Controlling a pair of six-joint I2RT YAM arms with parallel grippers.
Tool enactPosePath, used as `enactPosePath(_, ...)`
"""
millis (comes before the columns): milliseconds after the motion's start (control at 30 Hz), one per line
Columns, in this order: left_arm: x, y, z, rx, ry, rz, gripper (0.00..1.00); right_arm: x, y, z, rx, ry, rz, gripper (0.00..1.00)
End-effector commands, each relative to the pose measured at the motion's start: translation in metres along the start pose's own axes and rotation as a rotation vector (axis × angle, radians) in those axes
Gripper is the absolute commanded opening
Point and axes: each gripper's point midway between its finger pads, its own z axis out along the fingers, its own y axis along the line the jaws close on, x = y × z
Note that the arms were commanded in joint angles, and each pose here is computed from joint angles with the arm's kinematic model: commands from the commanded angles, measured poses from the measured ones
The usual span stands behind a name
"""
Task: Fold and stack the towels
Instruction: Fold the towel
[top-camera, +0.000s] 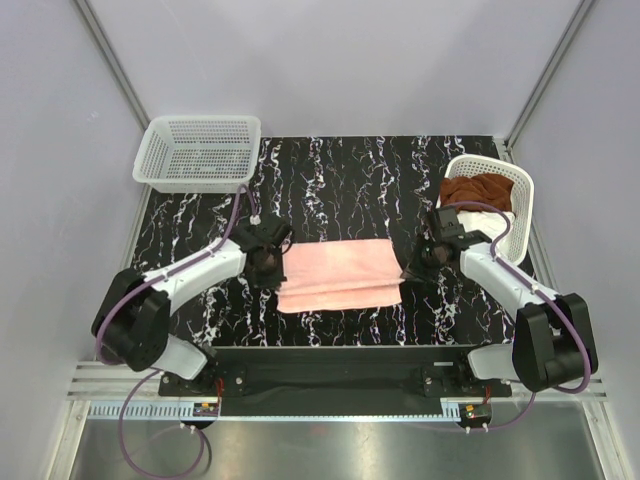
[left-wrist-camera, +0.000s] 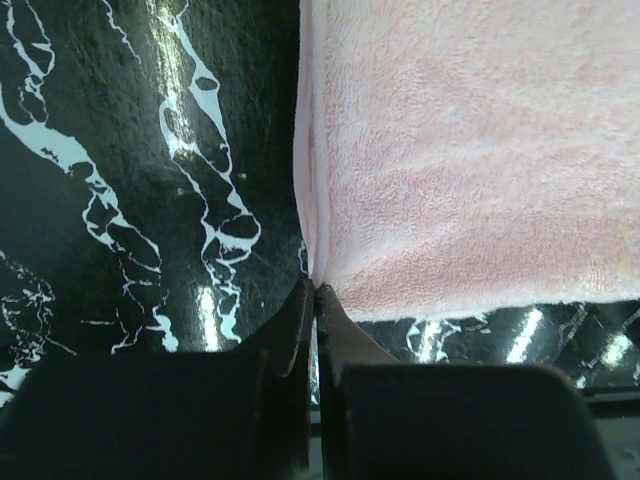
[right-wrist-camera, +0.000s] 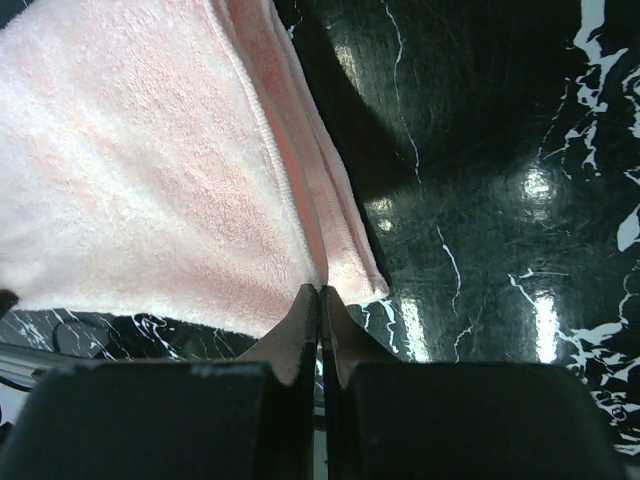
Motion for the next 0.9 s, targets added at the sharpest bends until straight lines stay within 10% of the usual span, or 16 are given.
enactPosePath(0,-0.011,-0.009,-0.032,0.054,-0.065,-0.010,0.00,-0.005,-0.002,-0.014,0.052,-0.015,-0.022,0.00)
enactPosePath(867,0.038,-0.001,0.000,0.058,0.022,0.004,0.00,0.024,-0.016,0.007,0.006,0.011,0.037,0.00)
